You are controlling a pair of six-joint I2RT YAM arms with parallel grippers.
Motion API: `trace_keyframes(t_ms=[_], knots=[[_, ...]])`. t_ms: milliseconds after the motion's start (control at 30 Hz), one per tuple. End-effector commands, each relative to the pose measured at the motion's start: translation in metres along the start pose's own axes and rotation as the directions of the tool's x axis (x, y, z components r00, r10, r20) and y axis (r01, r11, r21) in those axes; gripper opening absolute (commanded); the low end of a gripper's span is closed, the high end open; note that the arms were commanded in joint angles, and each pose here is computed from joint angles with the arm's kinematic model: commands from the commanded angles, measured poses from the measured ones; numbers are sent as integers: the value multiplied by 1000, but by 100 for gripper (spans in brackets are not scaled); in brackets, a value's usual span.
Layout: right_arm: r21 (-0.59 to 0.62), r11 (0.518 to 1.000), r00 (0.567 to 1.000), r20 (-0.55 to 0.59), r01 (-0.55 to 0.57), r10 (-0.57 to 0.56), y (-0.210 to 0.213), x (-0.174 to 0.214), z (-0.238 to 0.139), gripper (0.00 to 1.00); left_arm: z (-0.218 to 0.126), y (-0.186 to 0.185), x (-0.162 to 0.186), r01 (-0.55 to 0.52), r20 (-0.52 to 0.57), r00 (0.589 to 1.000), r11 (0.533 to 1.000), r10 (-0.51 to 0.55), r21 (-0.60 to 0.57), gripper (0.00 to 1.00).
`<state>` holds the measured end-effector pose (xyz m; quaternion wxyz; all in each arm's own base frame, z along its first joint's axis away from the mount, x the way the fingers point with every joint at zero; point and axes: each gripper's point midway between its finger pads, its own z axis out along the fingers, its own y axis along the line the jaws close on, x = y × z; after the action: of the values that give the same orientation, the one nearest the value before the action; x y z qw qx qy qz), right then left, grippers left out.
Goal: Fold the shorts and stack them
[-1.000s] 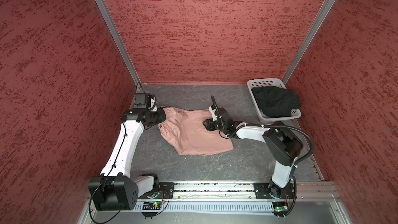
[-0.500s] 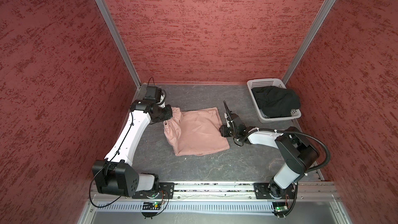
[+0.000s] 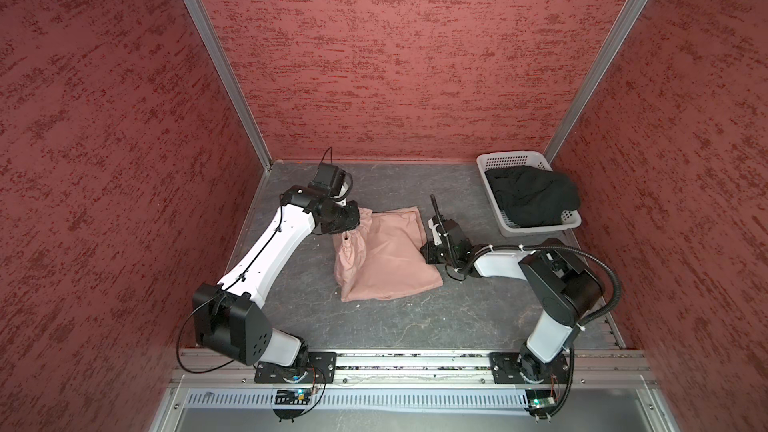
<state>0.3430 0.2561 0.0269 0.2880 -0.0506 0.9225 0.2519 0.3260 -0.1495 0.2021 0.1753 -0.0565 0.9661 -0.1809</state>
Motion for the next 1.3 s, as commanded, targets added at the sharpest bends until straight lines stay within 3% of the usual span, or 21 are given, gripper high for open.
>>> trace_keyframes(t_ms=[0, 300, 500, 633, 667, 700, 800, 967, 1100, 1167, 1267], knots=[[-29, 999, 999, -11, -30, 30, 0, 6, 5, 26, 1, -30, -11, 3, 25, 1000, 998, -4, 59, 16], [-77, 995, 998, -11, -58, 58, 5, 10, 13, 25, 41, -92, -6, 30, -6, 1000, 982, -30, 185, 15], [-87, 992, 996, -3, -86, 86, 6, 10, 12, 29, 69, -124, 14, -21, -50, 998, 983, 30, 181, 20], [-74, 993, 996, 2, -91, 92, 4, 8, 9, 34, 80, -145, 23, -69, -58, 995, 975, 83, 209, 40], [-66, 993, 996, 5, -93, 93, 3, 7, 7, 36, 81, -150, 24, -88, -58, 993, 971, 103, 222, 63], [-54, 994, 996, 12, -90, 91, 2, 6, 5, 40, 80, -153, 25, -98, -59, 992, 970, 114, 221, 99], [19, 997, 996, 39, -77, 76, -7, -2, -6, 51, 75, -155, 23, -136, -49, 988, 971, 148, 198, 100], [185, 982, 995, 94, -36, 19, -24, -23, -52, 56, 33, -140, 3, -194, 45, 981, 971, 190, 138, 99], [275, 961, 988, 149, -10, -32, -29, -43, -103, 58, -3, -107, -12, -173, 122, 980, 976, 157, 129, 99], [230, 973, 986, 156, 28, -65, -14, -51, -117, 53, -10, -82, -12, -144, 152, 980, 983, 126, 114, 99], [31, 996, 983, 159, 85, -89, 32, -58, -126, 39, -5, -43, -7, -114, 196, 976, 990, 96, 82, 99]])
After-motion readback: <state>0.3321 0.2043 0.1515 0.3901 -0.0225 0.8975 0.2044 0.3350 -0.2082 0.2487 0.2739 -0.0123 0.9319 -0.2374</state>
